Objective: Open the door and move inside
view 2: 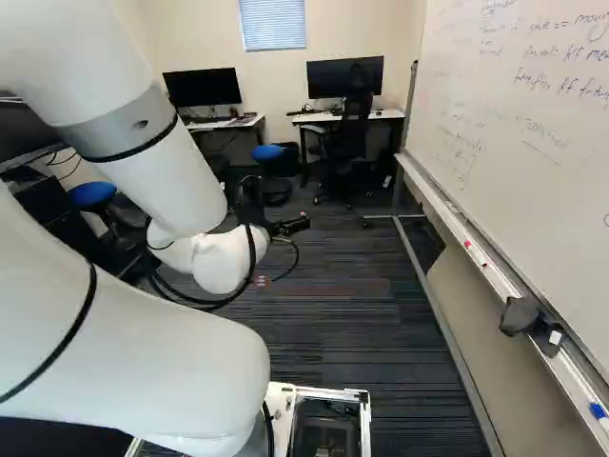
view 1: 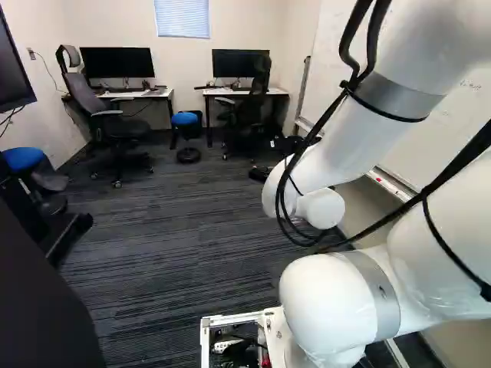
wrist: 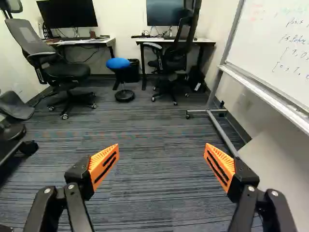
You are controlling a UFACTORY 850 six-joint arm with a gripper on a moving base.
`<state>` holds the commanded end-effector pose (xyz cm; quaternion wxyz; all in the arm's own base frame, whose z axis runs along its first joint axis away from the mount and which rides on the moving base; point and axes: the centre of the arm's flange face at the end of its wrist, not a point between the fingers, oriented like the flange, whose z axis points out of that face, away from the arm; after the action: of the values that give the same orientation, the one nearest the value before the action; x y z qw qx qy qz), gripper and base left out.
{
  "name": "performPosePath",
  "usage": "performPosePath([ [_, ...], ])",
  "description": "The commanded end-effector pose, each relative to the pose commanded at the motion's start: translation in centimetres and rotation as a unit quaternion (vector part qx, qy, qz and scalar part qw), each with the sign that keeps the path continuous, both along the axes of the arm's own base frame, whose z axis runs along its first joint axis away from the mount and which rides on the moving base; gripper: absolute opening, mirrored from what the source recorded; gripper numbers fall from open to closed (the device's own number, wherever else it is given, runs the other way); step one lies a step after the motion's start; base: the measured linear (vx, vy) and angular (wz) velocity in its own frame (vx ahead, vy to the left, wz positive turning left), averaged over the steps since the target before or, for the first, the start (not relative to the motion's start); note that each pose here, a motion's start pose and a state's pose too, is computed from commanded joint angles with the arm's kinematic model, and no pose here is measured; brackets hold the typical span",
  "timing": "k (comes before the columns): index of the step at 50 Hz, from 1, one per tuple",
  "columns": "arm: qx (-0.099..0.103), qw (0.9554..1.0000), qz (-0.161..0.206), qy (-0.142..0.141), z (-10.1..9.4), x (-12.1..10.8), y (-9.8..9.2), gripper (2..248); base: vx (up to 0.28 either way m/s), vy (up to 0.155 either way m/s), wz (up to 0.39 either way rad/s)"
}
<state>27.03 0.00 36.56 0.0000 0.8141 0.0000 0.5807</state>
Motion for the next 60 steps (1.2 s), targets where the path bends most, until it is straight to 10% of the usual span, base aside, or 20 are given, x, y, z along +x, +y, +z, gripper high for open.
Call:
performPosePath([
  [60, 0.0, 1.0, 0.0, 0.0, 0.0, 0.0, 0.0, 247, 0.221, 0.006, -0.012],
])
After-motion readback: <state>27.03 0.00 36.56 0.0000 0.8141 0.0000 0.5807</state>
